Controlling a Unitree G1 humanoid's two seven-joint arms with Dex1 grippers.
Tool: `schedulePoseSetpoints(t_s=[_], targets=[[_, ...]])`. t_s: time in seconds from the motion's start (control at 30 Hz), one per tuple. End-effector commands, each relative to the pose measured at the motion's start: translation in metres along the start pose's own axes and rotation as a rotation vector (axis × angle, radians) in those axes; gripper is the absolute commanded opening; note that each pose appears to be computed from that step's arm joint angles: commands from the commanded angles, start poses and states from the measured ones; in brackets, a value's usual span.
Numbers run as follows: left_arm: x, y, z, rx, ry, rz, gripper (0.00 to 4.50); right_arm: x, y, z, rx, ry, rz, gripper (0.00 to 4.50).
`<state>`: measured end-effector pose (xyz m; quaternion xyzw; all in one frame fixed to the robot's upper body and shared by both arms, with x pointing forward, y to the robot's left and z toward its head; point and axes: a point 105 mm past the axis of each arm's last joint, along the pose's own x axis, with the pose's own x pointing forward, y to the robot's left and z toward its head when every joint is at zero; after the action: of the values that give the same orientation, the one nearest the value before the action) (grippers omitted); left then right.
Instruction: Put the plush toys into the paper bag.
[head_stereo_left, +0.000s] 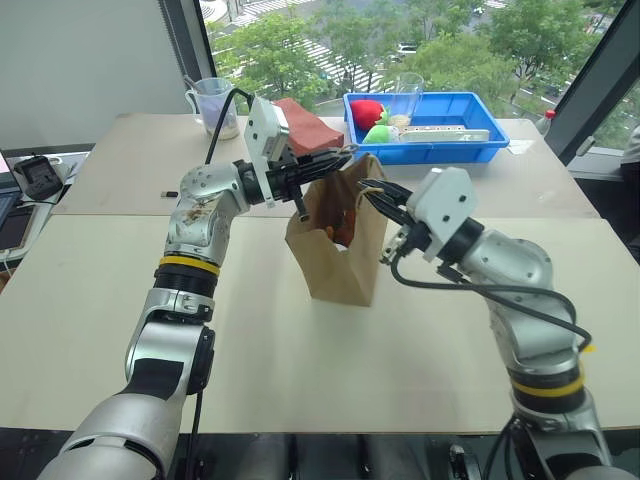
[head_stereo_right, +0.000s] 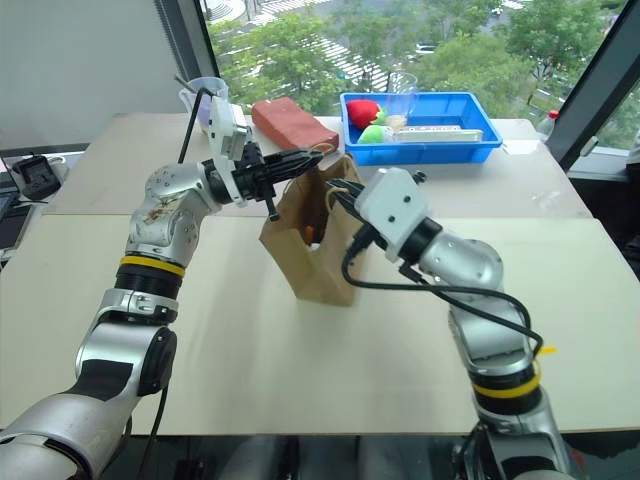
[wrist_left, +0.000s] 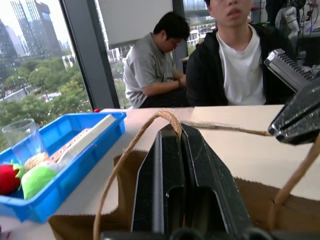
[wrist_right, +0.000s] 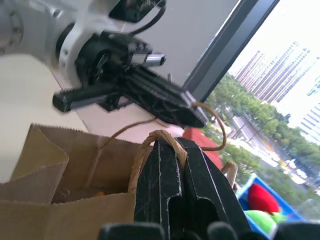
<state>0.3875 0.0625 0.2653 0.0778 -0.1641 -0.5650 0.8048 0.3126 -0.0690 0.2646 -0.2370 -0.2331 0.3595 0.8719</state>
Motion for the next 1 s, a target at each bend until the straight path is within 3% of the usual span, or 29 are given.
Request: schedulePoseSetpoints(t_s=[0.03,0.33,0.67,0.83,1.0], targets=[[0.001,0.009,0.026,0.072,-0.043,0.020,0.00,0.008,-0.005,0.015,0.035,-0.050,-0.019,0.02],[0.003,0.004,0.039,0.075,-0.073,-0.009,0.00,0.015,-0.003,0.014,0.062,-0.031,0.006,0.02],[-0.007,-0.018,0.031,0.018,-0.023,-0.113,0.00,0.024,0.015,-0.009,0.083,0.073,0.086,0.02],[-0.005,-0.016,0.052,0.032,-0.068,-0.113,0.00,0.033,0.007,0.000,0.083,0.035,0.073,0.02],[-0.002,-0.018,0.051,0.038,-0.056,-0.127,0.00,0.033,0.003,0.009,0.072,0.004,0.071,0.02]])
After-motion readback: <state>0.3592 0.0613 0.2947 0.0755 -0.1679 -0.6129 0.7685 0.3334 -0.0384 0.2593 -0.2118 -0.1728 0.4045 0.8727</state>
